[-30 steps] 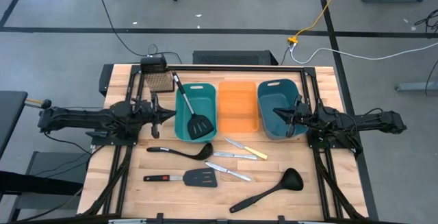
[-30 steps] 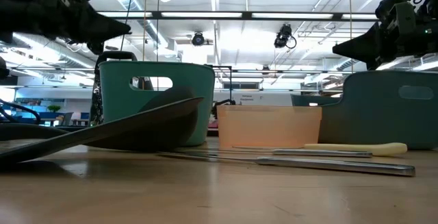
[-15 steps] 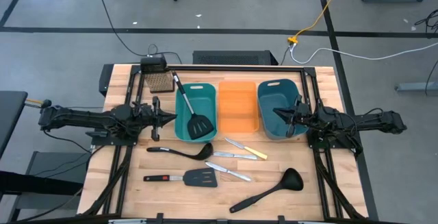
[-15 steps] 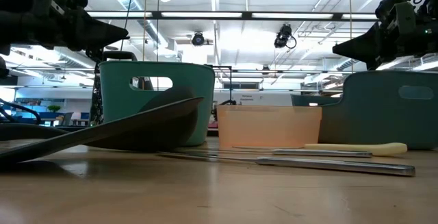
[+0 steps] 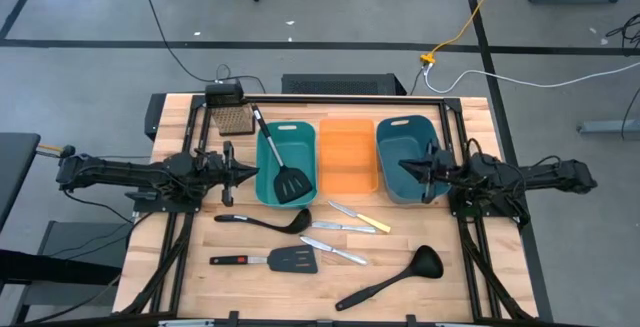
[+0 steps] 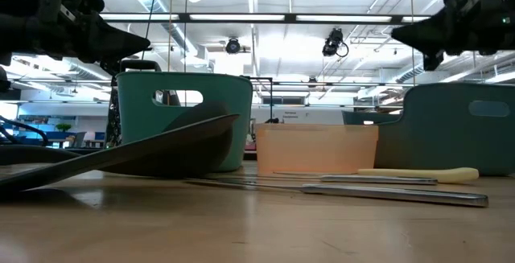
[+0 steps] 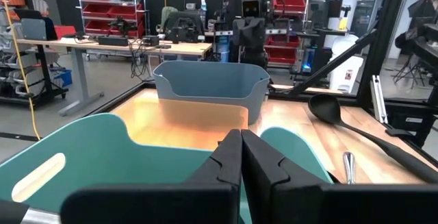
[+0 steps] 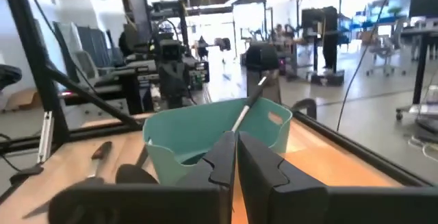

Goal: Pick & Place Kitchen Items
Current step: Put the orange knife into the orange bin

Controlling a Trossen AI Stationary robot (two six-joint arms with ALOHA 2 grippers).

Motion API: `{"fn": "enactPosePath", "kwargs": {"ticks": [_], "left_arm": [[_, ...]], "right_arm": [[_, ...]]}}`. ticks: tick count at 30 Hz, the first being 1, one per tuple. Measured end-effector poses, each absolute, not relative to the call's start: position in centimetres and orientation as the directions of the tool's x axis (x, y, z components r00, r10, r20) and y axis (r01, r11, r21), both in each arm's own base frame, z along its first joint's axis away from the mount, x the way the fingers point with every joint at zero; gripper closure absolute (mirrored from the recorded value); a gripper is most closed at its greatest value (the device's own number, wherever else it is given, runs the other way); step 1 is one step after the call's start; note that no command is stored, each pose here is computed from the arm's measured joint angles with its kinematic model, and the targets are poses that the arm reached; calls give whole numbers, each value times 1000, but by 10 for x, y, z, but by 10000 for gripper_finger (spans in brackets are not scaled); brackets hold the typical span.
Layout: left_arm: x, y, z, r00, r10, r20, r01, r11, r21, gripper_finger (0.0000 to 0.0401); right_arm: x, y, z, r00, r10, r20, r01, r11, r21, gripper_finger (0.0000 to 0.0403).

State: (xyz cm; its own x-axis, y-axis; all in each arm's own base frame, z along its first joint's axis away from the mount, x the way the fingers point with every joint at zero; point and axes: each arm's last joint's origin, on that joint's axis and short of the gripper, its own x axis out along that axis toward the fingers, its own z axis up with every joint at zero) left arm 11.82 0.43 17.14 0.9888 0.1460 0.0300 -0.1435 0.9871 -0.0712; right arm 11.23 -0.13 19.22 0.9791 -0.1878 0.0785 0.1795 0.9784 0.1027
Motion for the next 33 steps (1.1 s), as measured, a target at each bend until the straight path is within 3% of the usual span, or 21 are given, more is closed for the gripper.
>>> {"fn": "enactPosePath", "kwargs": {"ticks": [4,9,17,22,28,33], "left_arm": [[118,4,171,989,146,30,-144,987,-71,393],[118,4,171,989,146,30,-144,987,-72,392],[118,4,171,989,146,29,-144,987,-72,392],[118,4,171,989,146,28,-144,987,-72,392],[118,4,171,989,146,28,-143,987,-78,392],[118,4,171,989,146,28,-143,986,-79,392]], "right_arm": [[123,4,215,988,-156,2,155,982,104,375],[146,14,247,962,-104,-251,140,982,129,358],[184,41,279,815,-5,-580,139,973,186,254],[206,66,271,699,91,-709,111,966,234,203],[229,99,245,586,132,-800,66,976,209,197],[240,114,224,518,75,-852,92,985,143,197]]}}
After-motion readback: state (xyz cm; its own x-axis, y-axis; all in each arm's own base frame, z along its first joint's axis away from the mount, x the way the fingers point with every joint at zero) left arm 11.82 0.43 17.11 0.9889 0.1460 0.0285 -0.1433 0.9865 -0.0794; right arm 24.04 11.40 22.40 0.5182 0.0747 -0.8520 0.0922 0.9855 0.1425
